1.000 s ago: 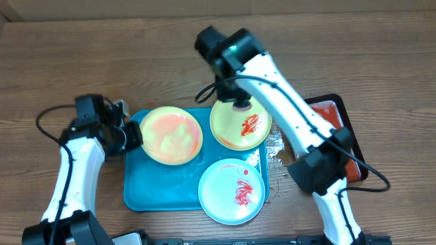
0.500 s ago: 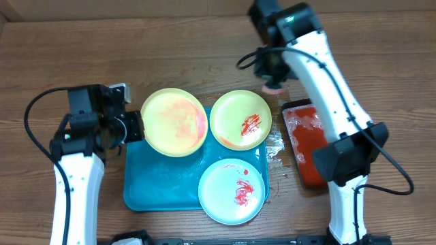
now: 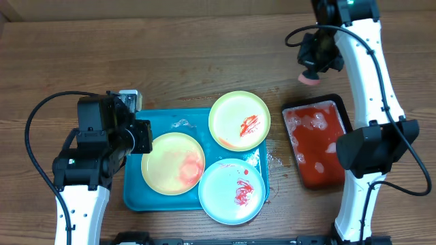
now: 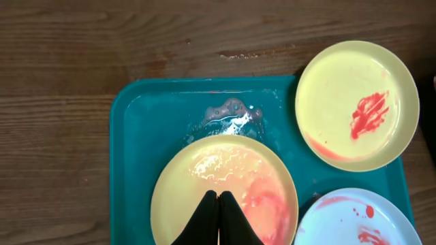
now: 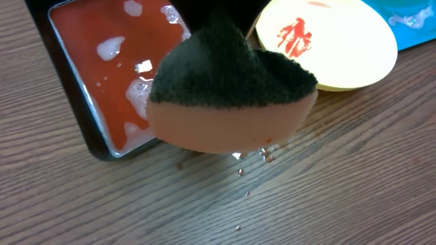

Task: Clean dirty plates on tray and stack at the side
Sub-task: 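Carry the sponge with the right gripper over the black water tray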

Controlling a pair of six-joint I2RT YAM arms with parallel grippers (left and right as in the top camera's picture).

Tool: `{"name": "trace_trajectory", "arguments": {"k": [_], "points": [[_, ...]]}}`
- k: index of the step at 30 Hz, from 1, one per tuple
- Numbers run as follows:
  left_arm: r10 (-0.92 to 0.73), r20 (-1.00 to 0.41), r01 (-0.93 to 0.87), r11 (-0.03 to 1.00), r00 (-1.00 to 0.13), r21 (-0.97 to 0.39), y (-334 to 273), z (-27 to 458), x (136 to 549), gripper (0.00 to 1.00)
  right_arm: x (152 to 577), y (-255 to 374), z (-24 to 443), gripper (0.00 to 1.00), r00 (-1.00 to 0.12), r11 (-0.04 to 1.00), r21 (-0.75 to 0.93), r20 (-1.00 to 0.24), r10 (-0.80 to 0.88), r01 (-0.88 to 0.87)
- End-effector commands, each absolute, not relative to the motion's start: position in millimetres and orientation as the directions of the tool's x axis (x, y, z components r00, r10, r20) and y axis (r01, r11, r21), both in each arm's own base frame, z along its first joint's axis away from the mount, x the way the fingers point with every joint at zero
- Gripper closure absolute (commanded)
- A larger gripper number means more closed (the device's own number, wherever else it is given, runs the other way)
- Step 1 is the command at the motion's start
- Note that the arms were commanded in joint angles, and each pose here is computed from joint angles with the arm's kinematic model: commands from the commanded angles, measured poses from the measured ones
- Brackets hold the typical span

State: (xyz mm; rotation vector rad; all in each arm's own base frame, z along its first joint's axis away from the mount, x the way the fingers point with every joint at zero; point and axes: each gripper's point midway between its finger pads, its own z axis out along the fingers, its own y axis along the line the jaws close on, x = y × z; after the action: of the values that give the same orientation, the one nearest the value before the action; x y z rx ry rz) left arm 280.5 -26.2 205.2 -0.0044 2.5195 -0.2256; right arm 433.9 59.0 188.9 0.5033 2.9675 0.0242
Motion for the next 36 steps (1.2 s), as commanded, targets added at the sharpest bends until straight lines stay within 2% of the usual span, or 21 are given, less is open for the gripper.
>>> {"name": "trace_trajectory", "arguments": {"k": [1, 4, 6, 7, 10, 11, 13, 18, 21, 22, 23, 26, 28, 29, 32, 33, 36], "points": [[-0.056, -0.605, 0.043, 0.988, -0.794, -0.148, -24, 219, 284, 0.96, 433, 73, 207, 0.96, -0.948, 0.959, 0.1, -0.155, 0.277, 0.263], [-0.096, -0.583, -0.006, 0.988, -0.807, -0.154, -19, 212, 287, 0.94, 432, 76, 207, 0.96, -0.95, 0.96, 0.104, -0.153, 0.272, 0.258], [-0.118, -0.553, -0.036, 0.987, -0.825, -0.157, -17, 203, 290, 0.8, 432, 76, 207, 0.96, -0.95, 0.96, 0.104, -0.153, 0.272, 0.258], [-0.126, -0.534, -0.045, 0.986, -0.836, -0.162, -18, 198, 291, 0.67, 432, 76, 207, 0.96, -0.95, 0.96, 0.104, -0.153, 0.272, 0.258], [-0.149, -0.453, -0.075, 0.982, -0.879, -0.176, -19, 177, 291, 0.39, 432, 76, 207, 0.96, -0.95, 0.961, 0.104, -0.153, 0.272, 0.258], [-0.156, -0.422, -0.088, 0.98, -0.893, -0.177, -19, 169, 291, 0.22, 432, 76, 207, 0.96, -0.95, 0.961, 0.104, -0.153, 0.271, 0.258], [-0.179, -0.366, -0.12, 0.976, -0.913, -0.18, -19, 156, 290, 0.0, 432, 76, 207, 0.96, -0.951, 0.962, 0.103, -0.153, 0.268, 0.255], [-0.221, -0.275, -0.183, 0.97, -0.936, -0.157, -15, 131, 291, 0.0, 432, 76, 207, 0.88, -0.952, 0.962, 0.103, -0.154, 0.265, 0.251], [-0.283, -0.26, -0.279, 0.959, -0.923, -0.054, 8, 122, 289, 0.0, 431, 76, 205, 0.88, -0.953, 0.962, 0.099, -0.146, 0.266, 0.254], [-0.296, -0.259, -0.298, 0.954, -0.919, -0.032, 15, 121, 288, 0.01, 430, 75, 202, 0.92, -0.954, 0.962, 0.096, -0.138, 0.267, 0.255], [-0.305, -0.26, -0.309, 0.951, -0.916, -0.025, 19, 120, 287, 0.04, 428, 74, 198, 0.96, -0.952, 0.958, 0.086, -0.124, 0.281, 0.272], [-0.305, -0.258, -0.303, 0.952, -0.917, -0.048, 25, 120, 288, 0.09, 418, 64, 176, 0.96, -0.929, 0.931, 0.014, -0.066, 0.364, 0.364], [-0.296, -0.257, -0.284, 0.955, -0.92, -0.084, 24, 120, 290, 0.21, 405, 58, 157, 0.96, -0.918, 0.917, -0.045, -0.012, 0.396, 0.396], [-0.293, -0.257, -0.276, 0.956, -0.921, -0.101, 23, 120, 291, 0.22, 399, 55, 148, 0.96, -0.916, 0.914, -0.076, 0.015, 0.4, 0.398], [-0.285, -0.257, -0.255, 0.956, -0.923, -0.142, 19, 118, 293, 0.2, 379, 47, 125, 0.96, -0.905, 0.903, -0.159, 0.088, 0.416, 0.4], [-0.286, -0.256, -0.256, 0.956, -0.923, -0.144, 19, 117, 293, 0.16, 372, 43, 120, 0.96, -0.899, 0.895, -0.189, 0.098, 0.426, 0.404], [-0.286, -0.251, -0.253, 0.955, -0.925, -0.155, 17, 115, 294, 0.15, 358, 36, 113, 0.96, -0.889, 0.881, -0.239, 0.117, 0.443, 0.408]]}}
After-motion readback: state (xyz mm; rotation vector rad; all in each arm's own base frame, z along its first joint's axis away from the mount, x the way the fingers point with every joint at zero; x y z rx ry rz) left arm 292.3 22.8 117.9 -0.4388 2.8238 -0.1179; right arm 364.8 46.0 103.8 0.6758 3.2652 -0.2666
